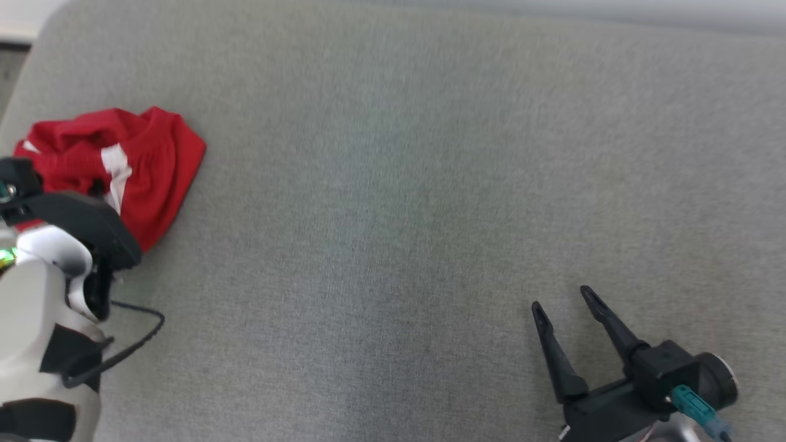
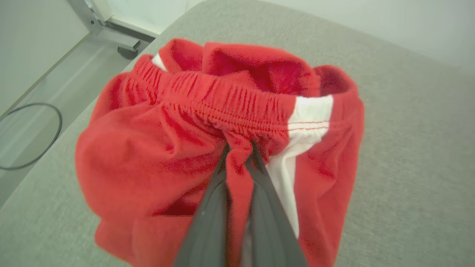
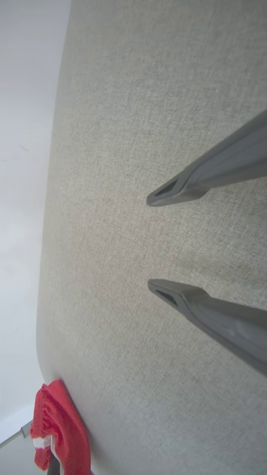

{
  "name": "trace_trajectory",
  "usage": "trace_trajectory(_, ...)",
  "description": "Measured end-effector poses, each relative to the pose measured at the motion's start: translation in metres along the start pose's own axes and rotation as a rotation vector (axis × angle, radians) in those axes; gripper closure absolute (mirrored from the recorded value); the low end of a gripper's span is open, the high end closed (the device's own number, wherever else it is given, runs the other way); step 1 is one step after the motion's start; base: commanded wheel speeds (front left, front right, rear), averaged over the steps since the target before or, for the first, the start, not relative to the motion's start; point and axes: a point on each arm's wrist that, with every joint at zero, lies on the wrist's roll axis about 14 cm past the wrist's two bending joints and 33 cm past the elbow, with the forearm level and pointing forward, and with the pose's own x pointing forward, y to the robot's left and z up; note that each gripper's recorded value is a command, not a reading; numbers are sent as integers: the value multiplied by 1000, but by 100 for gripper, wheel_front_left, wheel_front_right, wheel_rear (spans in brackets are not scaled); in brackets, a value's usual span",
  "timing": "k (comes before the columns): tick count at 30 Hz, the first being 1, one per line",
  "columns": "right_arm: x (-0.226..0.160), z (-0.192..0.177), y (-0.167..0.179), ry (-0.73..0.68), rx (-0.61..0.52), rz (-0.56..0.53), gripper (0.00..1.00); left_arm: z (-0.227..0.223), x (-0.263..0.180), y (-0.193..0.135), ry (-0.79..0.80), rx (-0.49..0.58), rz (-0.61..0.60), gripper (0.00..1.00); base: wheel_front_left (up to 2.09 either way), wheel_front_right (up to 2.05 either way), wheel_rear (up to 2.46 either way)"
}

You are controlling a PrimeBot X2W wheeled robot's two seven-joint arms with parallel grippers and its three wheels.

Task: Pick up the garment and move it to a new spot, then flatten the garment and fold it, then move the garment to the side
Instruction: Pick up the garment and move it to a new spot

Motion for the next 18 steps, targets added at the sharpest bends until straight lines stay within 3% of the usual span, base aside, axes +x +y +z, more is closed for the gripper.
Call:
trace_trajectory(7, -15, 26, 14, -116, 47, -28, 0, 97, -44, -24, -244, 98, -109, 100, 0, 0, 0)
trace_trajectory(15, -52, 61, 20, -248, 24, -75, 0, 199, -152, -120, -592, 121, -400, 100, 0, 0, 0)
trace_trajectory(18, -77, 68, 4, -287, 17, -150, 0, 206, -206, -185, -685, 88, -612, 100, 0, 0, 0)
